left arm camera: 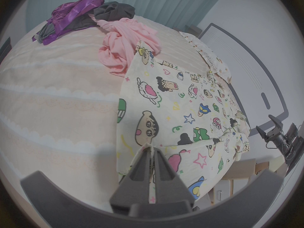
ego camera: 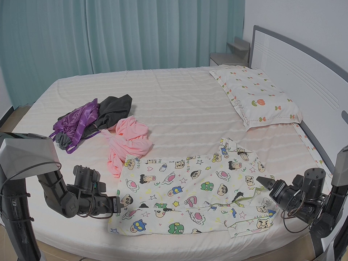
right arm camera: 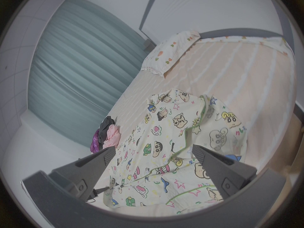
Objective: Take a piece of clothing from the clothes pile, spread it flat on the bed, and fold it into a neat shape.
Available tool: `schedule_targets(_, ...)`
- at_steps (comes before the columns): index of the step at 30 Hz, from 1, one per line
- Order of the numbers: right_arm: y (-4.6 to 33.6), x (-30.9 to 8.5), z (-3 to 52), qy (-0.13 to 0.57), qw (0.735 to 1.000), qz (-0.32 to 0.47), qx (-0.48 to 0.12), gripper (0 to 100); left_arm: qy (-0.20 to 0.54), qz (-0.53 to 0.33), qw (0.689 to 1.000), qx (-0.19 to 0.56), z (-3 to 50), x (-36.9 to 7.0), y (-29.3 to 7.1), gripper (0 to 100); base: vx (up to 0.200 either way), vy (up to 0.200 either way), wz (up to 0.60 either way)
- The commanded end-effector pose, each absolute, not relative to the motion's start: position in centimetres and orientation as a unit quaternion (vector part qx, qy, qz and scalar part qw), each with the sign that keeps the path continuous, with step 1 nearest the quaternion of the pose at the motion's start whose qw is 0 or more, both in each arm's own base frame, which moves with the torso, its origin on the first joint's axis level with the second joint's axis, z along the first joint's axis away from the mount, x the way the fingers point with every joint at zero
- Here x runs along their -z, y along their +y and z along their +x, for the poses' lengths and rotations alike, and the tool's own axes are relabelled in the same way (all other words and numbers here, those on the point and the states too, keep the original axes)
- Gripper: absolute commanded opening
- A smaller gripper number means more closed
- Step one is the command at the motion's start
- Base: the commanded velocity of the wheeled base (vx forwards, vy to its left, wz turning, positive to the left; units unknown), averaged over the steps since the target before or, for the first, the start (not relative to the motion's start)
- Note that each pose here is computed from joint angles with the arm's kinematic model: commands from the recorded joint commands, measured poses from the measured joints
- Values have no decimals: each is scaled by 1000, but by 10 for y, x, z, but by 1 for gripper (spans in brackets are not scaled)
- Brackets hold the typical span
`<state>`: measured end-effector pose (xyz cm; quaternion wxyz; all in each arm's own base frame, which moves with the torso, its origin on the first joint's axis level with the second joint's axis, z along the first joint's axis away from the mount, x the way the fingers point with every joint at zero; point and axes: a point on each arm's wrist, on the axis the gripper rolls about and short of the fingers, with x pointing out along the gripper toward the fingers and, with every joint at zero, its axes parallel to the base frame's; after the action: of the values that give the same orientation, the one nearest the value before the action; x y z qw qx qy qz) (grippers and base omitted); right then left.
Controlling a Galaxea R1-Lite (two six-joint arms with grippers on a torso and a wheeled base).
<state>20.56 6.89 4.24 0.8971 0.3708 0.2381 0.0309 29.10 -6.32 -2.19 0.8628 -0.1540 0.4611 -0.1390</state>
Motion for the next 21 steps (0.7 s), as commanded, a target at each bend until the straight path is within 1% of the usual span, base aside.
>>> schedule_targets(1, 65, -40, 206, 245, 903, 353, -24, 100, 454, -158, 867, 130, 292, 19, -58, 0, 0, 0, 0)
schedule_targets(2, 60, -35, 211, 254, 907, 335, -9, 100, 449, -160, 870, 126, 293, 16, -57, 0, 0, 0, 0)
schedule_targets(4, 50, -27, 217, 266, 913, 308, 1, 100, 443, -161, 875, 114, 293, 13, -55, 0, 0, 0, 0)
schedule_targets(8, 29, -12, 219, 307, 914, 264, -18, 100, 438, -166, 877, 107, 293, 13, -55, 0, 0, 0, 0)
schedule_targets(9, 29, -12, 219, 307, 914, 264, -18, 100, 437, -166, 877, 107, 293, 14, -55, 0, 0, 0, 0)
schedule_targets(10, 19, -7, 219, 319, 915, 243, -35, 100, 436, -166, 878, 107, 293, 14, -55, 0, 0, 0, 0)
schedule_targets(11, 17, -7, 219, 320, 916, 239, -37, 100, 434, -167, 879, 108, 294, 14, -55, 0, 0, 0, 0)
schedule_targets(12, 11, -2, 221, 327, 919, 217, -49, 100, 431, -168, 880, 107, 294, 14, -54, 0, 0, 0, 0)
schedule_targets(14, 10, 7, 219, 347, 915, 193, -69, 100, 430, -168, 880, 108, 295, 14, -54, 0, 0, 0, 0)
schedule_targets(16, 10, 10, 218, 356, 912, 187, -77, 100, 430, -168, 880, 108, 294, 14, -54, 0, 0, 0, 0)
schedule_targets(17, 11, 19, 218, 372, 905, 179, -100, 100, 428, -169, 881, 108, 294, 12, -54, 0, 0, 0, 0)
schedule_targets(20, 12, 24, 219, 379, 901, 175, -118, 100, 427, -169, 882, 108, 294, 12, -54, 0, 0, 0, 0)
schedule_targets(21, 13, 28, 219, 387, 895, 174, -139, 100, 428, -169, 881, 108, 294, 12, -54, 0, 0, 0, 0)
